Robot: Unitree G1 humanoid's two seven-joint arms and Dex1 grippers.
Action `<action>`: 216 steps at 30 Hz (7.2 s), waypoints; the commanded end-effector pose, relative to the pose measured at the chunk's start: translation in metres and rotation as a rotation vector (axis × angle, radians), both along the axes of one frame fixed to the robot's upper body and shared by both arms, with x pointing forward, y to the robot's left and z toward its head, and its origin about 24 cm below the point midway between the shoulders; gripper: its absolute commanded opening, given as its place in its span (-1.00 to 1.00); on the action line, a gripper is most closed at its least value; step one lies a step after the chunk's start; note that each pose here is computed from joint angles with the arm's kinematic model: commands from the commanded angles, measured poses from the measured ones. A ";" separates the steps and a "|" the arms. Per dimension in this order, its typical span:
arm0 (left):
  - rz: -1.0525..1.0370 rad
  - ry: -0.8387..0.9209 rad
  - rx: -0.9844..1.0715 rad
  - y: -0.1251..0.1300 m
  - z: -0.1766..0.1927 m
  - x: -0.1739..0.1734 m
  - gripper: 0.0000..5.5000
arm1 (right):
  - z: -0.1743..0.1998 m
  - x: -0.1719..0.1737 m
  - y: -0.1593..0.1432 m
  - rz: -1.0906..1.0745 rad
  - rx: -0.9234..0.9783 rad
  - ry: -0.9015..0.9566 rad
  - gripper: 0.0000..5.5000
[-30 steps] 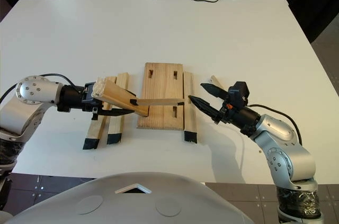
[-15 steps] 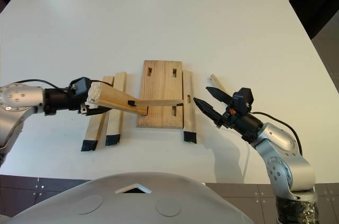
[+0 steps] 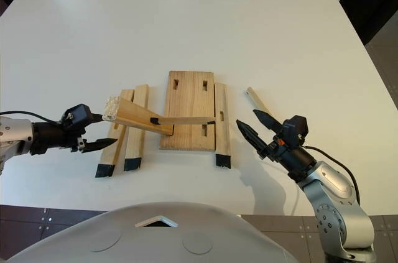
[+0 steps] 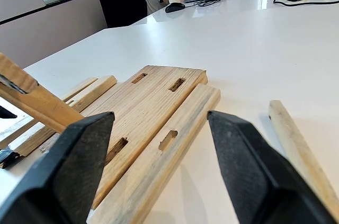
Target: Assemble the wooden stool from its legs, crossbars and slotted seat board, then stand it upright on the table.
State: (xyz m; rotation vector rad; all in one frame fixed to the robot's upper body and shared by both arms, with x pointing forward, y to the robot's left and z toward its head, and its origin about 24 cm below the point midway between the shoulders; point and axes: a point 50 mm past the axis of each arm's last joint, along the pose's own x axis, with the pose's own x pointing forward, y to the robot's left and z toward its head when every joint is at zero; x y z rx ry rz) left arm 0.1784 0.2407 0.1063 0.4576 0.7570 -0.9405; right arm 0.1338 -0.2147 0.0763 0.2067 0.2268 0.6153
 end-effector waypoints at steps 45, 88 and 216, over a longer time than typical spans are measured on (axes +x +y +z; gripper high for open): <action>0.208 -0.306 -0.224 0.021 0.037 0.095 -0.27 | 0.049 0.038 -0.035 -0.099 -0.032 -0.227 0.17; -0.689 -0.245 -0.746 -0.090 0.133 0.053 -0.27 | 0.182 0.067 0.084 0.855 0.150 -0.483 -0.09; -0.639 -0.227 -0.400 -0.111 0.012 0.045 0.36 | 0.030 0.080 0.043 1.054 -0.409 0.003 -0.27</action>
